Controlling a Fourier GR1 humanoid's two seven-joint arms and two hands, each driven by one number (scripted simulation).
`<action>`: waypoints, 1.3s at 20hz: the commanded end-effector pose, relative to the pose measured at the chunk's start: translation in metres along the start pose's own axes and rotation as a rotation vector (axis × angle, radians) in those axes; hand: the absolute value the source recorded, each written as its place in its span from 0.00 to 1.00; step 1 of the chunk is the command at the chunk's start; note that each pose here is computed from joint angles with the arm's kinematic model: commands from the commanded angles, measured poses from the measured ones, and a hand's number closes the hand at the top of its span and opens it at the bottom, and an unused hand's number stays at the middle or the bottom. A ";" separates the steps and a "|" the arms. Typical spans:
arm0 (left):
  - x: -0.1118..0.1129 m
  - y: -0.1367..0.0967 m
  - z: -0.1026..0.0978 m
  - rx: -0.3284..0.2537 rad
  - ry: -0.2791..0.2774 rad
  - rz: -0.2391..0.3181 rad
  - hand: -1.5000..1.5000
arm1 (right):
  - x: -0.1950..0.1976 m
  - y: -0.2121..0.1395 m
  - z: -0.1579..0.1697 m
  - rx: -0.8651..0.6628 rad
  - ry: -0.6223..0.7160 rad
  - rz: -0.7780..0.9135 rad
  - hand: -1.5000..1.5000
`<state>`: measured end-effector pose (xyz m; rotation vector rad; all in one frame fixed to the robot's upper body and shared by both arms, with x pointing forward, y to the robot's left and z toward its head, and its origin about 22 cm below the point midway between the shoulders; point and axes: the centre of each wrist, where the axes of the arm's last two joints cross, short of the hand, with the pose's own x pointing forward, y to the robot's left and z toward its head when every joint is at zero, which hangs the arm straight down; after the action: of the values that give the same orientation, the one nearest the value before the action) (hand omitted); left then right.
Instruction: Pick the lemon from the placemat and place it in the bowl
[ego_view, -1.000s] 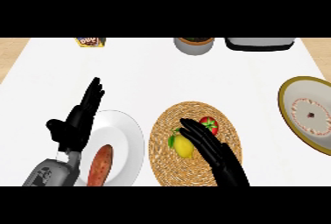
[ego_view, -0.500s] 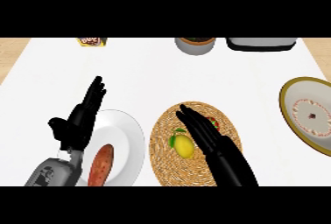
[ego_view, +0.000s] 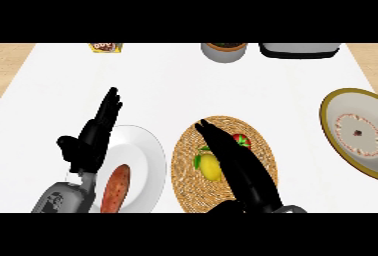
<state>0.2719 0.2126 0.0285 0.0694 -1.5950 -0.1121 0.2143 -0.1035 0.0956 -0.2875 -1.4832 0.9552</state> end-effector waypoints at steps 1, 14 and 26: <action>-0.010 -0.003 -0.003 -0.015 0.007 0.017 0.50 | -0.024 0.002 -0.008 0.035 0.030 -0.011 0.00; 0.009 0.004 -0.003 0.015 0.014 0.008 0.50 | -0.037 -0.005 -0.005 0.056 -0.074 -0.154 0.00; -0.012 -0.001 -0.008 0.006 0.017 0.010 0.50 | -0.057 0.028 0.003 0.086 -0.023 -0.244 0.00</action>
<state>0.2793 0.2131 0.0252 0.0666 -1.5880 -0.1016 0.2099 -0.1245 0.0477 -0.0405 -1.4701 0.8342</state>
